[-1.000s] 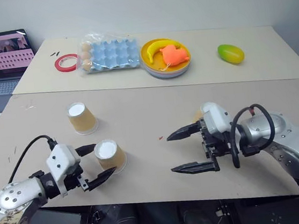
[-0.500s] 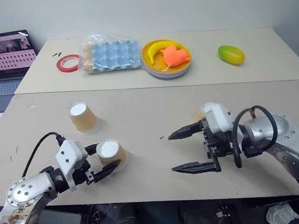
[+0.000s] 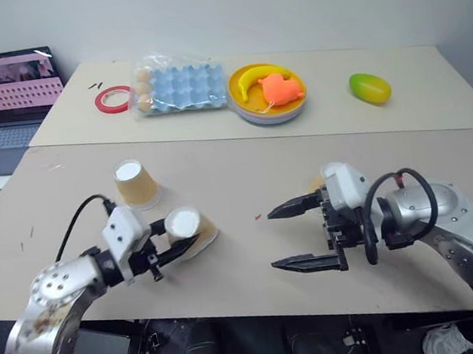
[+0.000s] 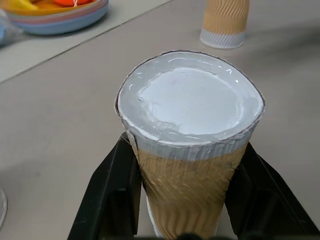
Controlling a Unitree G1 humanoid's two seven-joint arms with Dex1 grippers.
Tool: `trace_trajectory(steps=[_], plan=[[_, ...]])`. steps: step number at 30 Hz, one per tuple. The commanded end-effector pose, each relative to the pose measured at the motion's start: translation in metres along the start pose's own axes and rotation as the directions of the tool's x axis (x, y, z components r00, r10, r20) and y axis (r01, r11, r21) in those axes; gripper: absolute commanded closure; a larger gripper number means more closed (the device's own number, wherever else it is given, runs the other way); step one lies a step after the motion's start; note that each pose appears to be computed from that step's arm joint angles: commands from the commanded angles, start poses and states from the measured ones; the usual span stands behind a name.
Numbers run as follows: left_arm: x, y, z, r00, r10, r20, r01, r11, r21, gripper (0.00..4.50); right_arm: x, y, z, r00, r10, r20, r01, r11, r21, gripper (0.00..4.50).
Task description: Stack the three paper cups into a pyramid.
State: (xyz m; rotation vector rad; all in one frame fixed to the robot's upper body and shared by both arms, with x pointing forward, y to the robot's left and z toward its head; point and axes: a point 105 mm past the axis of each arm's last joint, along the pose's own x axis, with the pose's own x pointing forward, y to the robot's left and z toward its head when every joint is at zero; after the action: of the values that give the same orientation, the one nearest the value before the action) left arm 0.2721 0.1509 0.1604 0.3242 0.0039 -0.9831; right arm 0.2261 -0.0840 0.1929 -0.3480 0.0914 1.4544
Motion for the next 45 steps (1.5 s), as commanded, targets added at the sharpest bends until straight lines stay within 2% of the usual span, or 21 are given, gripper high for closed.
trace_trajectory(steps=[1,10,16,21,25,27,28,33,38,45], plan=[[0.025,0.003,0.012,0.995,-0.078,0.062,0.075,0.996,0.048,2.48,-0.004,0.002,0.008,1.0,-0.017,0.001,0.017,0.999,-0.039,0.0],[0.091,-0.009,0.014,0.958,-0.245,0.148,0.236,0.969,0.077,2.48,-0.007,0.005,0.01,0.998,-0.056,-0.012,0.055,0.998,-0.04,0.0],[0.113,-0.009,0.009,0.95,-0.275,0.15,0.265,0.96,0.087,2.48,-0.009,0.007,0.011,0.996,-0.086,-0.018,0.085,0.996,-0.041,0.0],[0.122,-0.015,-0.01,0.945,-0.316,0.089,0.307,0.947,0.099,2.48,-0.009,0.009,0.013,0.994,-0.106,-0.013,0.106,0.994,-0.041,0.0],[0.121,-0.017,-0.008,0.938,-0.327,0.114,0.317,0.944,0.092,1.34,-0.01,0.009,0.013,0.993,-0.121,-0.013,0.12,0.992,-0.041,0.0],[0.119,-0.015,-0.004,0.94,-0.317,0.128,0.305,0.947,0.103,0.37,-0.01,0.009,0.014,0.992,-0.122,-0.011,0.122,0.992,-0.04,0.0],[0.119,-0.014,-0.001,0.94,-0.312,0.136,0.3,0.948,0.103,0.1,-0.01,0.008,0.014,0.992,-0.123,-0.009,0.122,0.992,-0.039,0.0],[0.107,-0.001,0.021,0.947,-0.274,0.165,0.254,0.958,0.133,0.04,-0.008,0.006,0.012,0.993,-0.117,0.0,0.117,0.993,-0.033,0.0],[0.083,0.009,0.048,0.952,-0.24,0.19,0.212,0.965,0.157,0.04,-0.005,0.003,0.012,0.995,-0.102,0.01,0.102,0.994,-0.027,0.0],[0.03,0.01,0.061,0.981,-0.159,0.115,0.138,0.975,0.174,0.04,-0.001,-0.004,0.012,0.998,-0.049,0.031,0.05,0.998,-0.026,0.0]])
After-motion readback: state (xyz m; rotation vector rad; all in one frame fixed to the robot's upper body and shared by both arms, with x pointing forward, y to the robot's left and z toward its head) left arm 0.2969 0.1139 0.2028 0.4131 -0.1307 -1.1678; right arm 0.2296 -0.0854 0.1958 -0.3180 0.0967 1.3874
